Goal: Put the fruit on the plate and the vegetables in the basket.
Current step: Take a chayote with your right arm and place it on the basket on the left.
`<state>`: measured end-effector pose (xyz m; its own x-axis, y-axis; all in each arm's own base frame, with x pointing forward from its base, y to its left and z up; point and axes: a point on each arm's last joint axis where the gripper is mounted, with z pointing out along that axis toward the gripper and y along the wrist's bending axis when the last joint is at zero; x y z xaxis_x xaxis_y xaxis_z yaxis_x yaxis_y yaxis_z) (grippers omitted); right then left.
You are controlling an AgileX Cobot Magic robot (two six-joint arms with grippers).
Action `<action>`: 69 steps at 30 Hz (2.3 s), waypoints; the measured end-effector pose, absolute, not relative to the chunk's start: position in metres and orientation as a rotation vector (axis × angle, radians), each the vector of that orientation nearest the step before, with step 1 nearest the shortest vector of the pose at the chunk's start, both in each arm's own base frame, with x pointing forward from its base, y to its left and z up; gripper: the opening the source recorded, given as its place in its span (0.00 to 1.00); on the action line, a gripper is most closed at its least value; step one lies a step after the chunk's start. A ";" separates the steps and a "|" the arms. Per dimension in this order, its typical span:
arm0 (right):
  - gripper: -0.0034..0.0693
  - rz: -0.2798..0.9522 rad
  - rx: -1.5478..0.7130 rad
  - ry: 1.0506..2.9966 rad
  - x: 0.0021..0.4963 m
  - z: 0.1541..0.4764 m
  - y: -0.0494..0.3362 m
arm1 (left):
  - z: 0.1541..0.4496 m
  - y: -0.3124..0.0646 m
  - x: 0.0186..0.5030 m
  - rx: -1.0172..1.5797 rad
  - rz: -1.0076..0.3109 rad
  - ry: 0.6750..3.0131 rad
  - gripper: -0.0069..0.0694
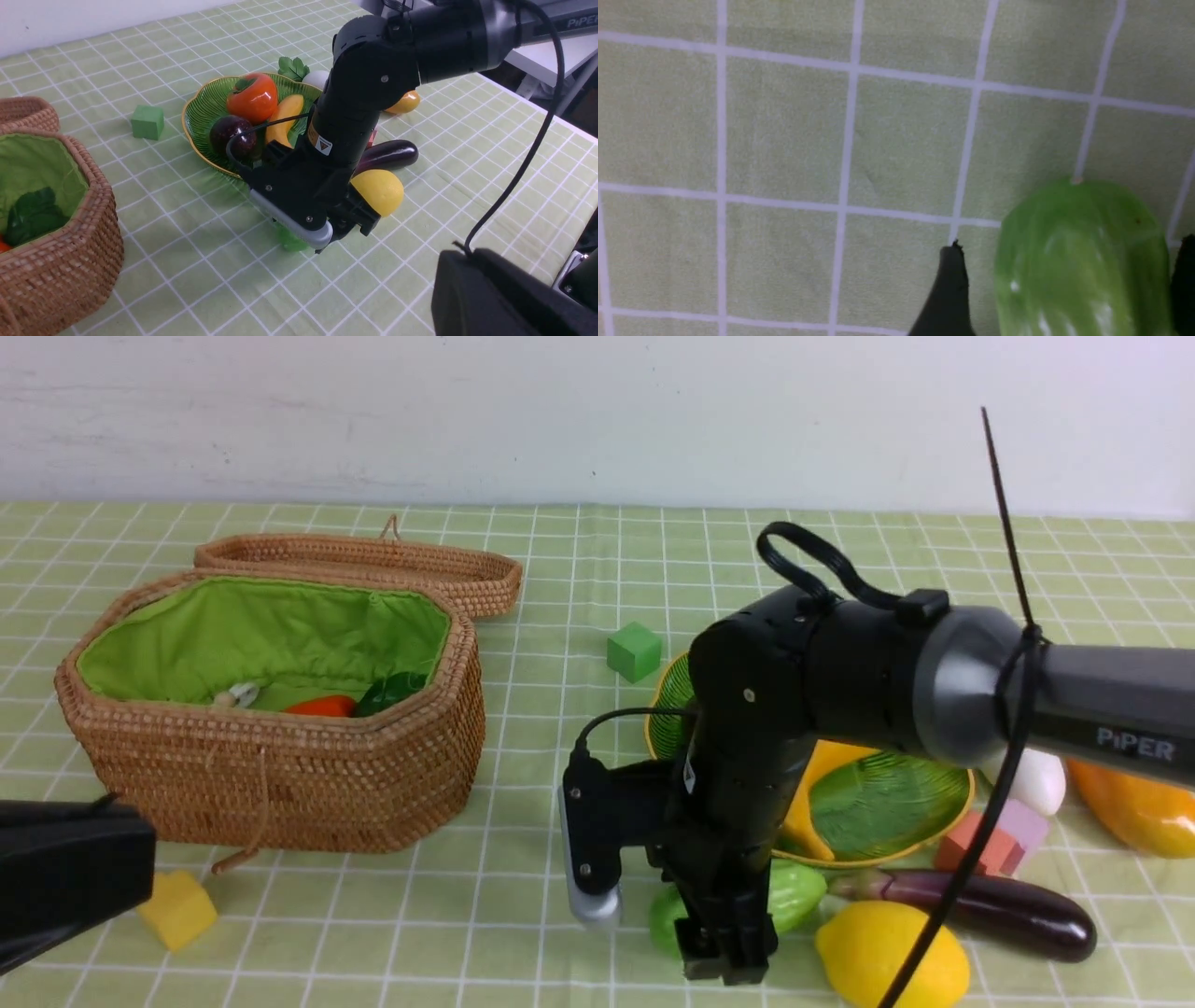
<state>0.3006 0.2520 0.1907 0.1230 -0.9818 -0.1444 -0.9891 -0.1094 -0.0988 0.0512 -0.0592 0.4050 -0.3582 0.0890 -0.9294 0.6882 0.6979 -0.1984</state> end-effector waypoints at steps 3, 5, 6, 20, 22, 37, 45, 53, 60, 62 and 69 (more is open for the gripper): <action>0.83 0.065 -2.234 1.985 0.301 0.185 0.252 | 0.405 -0.059 0.051 0.609 -0.715 1.855 0.07; 0.82 0.066 -2.236 1.988 0.301 0.183 0.252 | 0.405 -0.059 0.051 0.609 -0.715 1.855 0.07; 0.80 0.067 -2.238 1.990 0.301 0.183 0.252 | 0.405 -0.059 0.051 0.609 -0.715 1.855 0.07; 0.88 0.078 -2.245 1.976 0.299 0.199 0.267 | 0.405 -0.059 0.051 0.610 -0.715 1.858 0.08; 0.89 0.081 -2.255 1.972 0.298 0.203 0.270 | 0.405 -0.059 0.051 0.610 -0.715 1.859 0.08; 0.89 -0.049 -2.287 2.134 0.300 0.193 0.250 | 0.404 -0.059 0.051 0.614 -0.712 1.868 0.09; 0.85 -0.034 -2.324 2.167 0.306 0.169 0.250 | 0.404 -0.059 0.051 0.614 -0.712 1.868 0.10; 0.66 -0.018 -2.318 2.168 0.306 0.168 0.251 | 0.404 -0.059 0.051 0.614 -0.713 1.868 0.10; 0.66 -0.018 -2.320 2.170 0.306 0.168 0.251 | 0.400 -0.060 0.048 0.634 -0.728 1.920 0.11; 0.66 -0.018 -2.320 2.170 0.306 0.168 0.251 | 0.397 -0.059 0.047 0.647 -0.723 1.949 0.11; 0.66 -0.017 -2.320 2.170 0.306 0.168 0.251 | 0.394 -0.059 0.044 0.664 -0.729 1.990 0.11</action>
<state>0.3056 0.2511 0.1683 0.0669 -0.9973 0.0315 -0.9976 -0.0663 0.0182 0.0444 -0.0592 0.3940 -0.4613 0.1690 -0.8710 0.6916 0.6834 -0.2336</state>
